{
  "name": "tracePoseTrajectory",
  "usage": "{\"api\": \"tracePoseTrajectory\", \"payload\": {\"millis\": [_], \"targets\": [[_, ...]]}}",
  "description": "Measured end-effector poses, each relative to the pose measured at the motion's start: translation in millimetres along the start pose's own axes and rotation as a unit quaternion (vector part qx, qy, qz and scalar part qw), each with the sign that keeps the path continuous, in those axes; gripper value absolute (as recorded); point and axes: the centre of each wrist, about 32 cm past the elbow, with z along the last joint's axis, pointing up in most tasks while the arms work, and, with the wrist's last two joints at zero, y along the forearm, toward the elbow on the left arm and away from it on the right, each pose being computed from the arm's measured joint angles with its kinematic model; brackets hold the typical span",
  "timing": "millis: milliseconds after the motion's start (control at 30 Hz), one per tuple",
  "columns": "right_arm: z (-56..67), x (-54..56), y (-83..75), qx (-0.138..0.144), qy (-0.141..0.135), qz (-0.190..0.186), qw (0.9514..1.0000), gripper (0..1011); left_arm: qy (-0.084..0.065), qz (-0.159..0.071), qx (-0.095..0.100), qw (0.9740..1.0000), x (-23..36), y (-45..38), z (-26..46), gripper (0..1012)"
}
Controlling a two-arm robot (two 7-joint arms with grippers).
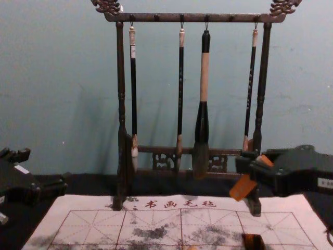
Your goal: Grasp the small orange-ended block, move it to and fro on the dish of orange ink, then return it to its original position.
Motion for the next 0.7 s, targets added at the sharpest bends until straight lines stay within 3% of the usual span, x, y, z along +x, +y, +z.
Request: {"api": "tracePoseTrajectory", "payload": {"millis": [267, 367, 700], "targets": [[11.6, 20.2, 19.9, -0.022, -0.002, 0.072, 0.9972, 119, 0.0, 0.0, 0.0, 1.0, 0.0, 0.0, 0.0, 1001], [14.8, 26.8, 33.0, -0.041, -0.002, 0.103, 0.9938, 119, 0.0, 0.0, 0.0, 1.0, 0.0, 0.0, 0.0, 1001], [16.7, 33.8, 64.0, -0.083, -0.011, 0.16, 0.9836, 119, 0.0, 0.0, 0.0, 1.0, 0.0, 0.0, 0.0, 1001]]}}
